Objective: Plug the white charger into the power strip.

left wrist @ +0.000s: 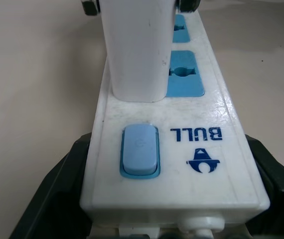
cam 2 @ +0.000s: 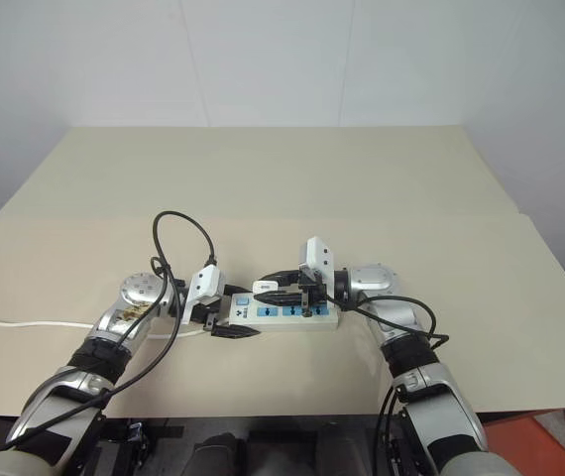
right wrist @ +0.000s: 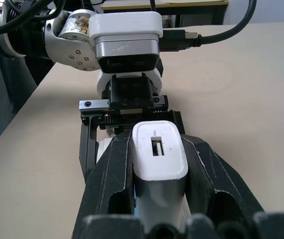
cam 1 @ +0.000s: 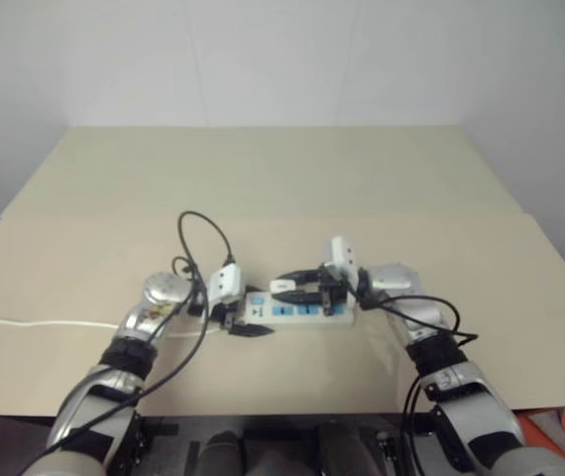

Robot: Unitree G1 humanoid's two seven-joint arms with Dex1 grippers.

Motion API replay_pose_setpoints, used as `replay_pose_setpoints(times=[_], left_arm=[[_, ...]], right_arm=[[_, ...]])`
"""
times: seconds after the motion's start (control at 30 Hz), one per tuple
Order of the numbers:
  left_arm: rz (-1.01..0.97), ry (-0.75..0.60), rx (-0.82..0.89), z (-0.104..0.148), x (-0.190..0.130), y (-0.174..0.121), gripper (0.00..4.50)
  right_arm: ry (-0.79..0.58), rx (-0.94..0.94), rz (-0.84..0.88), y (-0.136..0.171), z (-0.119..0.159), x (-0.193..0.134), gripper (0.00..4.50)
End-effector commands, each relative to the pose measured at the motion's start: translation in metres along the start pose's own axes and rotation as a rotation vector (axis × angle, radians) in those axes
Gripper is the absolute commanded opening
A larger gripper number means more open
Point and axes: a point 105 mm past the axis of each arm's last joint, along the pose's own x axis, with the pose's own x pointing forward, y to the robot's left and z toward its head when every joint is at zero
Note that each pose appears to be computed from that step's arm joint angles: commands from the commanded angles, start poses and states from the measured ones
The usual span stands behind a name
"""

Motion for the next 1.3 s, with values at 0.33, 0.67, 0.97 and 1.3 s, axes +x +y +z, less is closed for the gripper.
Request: replay_pose_setpoints(times=[0.33,0.67,0.97,1.3], left_arm=[[0.01,0.016,0.018,0.002,0.001,0.005,3.33],[0.01,0.006,0.022,0.003,0.008,0.007,3.33],[0.025,-0.057,0.075,0.021,0.012,0.017,4.46],[0.014,-0.067,0.177,0.057,-0.057,0.008,4.46]], right_arm=[[0.09,0.061,0.022,0.015,-0.026,-0.003,3.87],[0.04,-0.015,-0.04,0.003,0.011,-0.026,3.87],[0.047,-0.021,-0.151,0.009,0.043,-0.086,3.95],[0.089,-0.028,-0.289,0.011,0.05,-0.131,3.95]])
